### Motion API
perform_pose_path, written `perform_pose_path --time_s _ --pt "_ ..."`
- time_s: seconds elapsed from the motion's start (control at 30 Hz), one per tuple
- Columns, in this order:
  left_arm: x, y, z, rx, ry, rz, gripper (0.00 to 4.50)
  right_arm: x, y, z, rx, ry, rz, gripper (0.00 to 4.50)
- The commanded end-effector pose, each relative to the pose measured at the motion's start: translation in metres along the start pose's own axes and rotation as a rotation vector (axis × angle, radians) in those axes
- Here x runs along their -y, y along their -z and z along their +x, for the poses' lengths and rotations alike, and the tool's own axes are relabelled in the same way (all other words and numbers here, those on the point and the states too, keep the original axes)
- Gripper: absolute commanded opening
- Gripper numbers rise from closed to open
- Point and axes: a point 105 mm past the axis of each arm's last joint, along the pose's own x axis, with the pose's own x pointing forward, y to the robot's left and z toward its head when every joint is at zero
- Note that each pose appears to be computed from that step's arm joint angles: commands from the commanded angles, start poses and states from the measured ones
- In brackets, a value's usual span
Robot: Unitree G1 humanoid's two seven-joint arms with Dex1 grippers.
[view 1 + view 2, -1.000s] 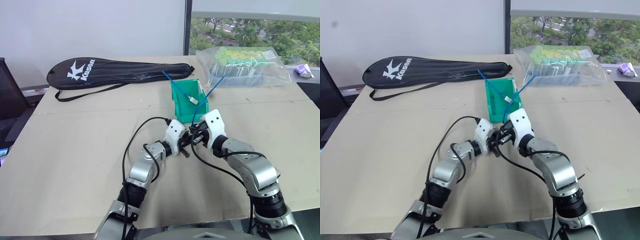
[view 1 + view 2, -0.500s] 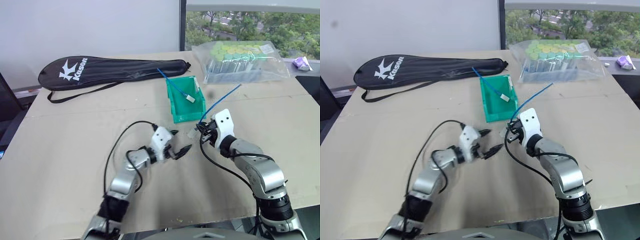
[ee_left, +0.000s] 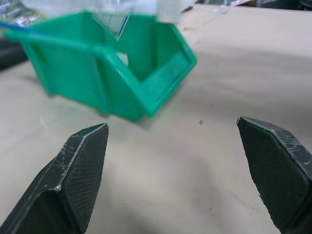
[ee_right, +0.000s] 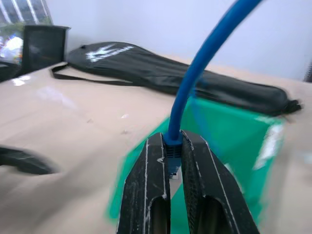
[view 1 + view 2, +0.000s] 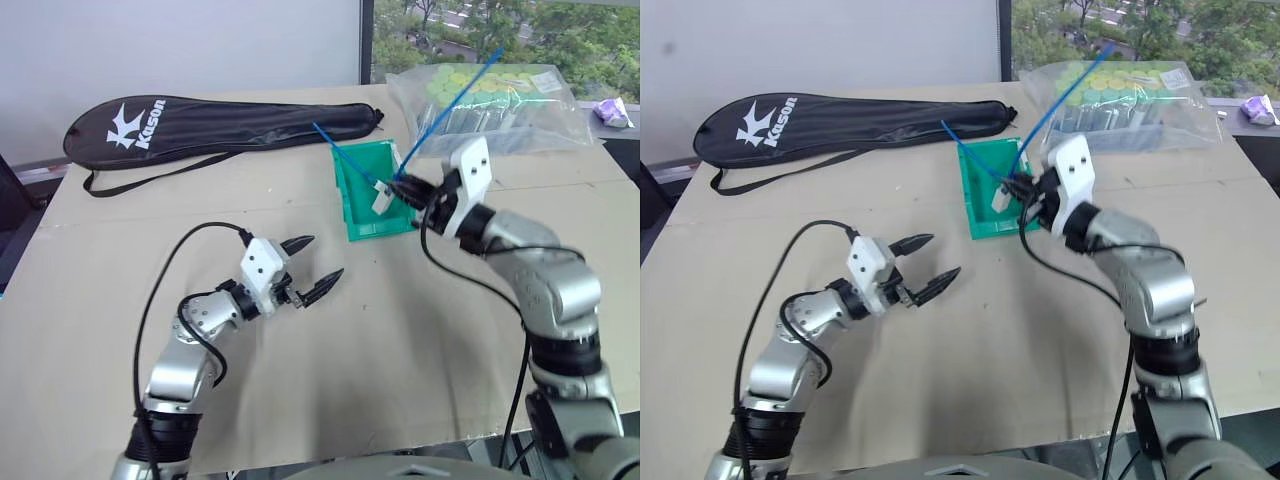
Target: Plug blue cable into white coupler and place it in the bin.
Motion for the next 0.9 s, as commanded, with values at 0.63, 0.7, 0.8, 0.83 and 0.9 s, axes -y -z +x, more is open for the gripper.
perform_pose_path --time_s 0.63,0.7,0.8,0.83,0.9 --pt "-0.004 0.001 -0.011 -0.107 -0.161 -0.082 4.50 0.061 0.003 -0.039 0.094 0.078 -0.169 4.48" --pt "0.004 0.009 -0.017 -0.143 -0.155 -0.077 4.50 0.044 0.027 -0.071 0.082 0.025 -0.147 4.48" --pt "0.012 0.026 -0.031 -0.202 -0.173 -0.102 4.50 0.017 0.072 -0.125 -0.004 -0.056 -0.081 4.48" --pt "0.013 0.032 -0.036 -0.227 -0.182 -0.105 4.50 0.014 0.085 -0.138 -0.049 -0.058 -0.068 4.48" --pt "0.020 0.043 -0.044 -0.264 -0.171 -0.108 4.50 0.008 0.107 -0.160 -0.115 -0.070 -0.025 4.48"
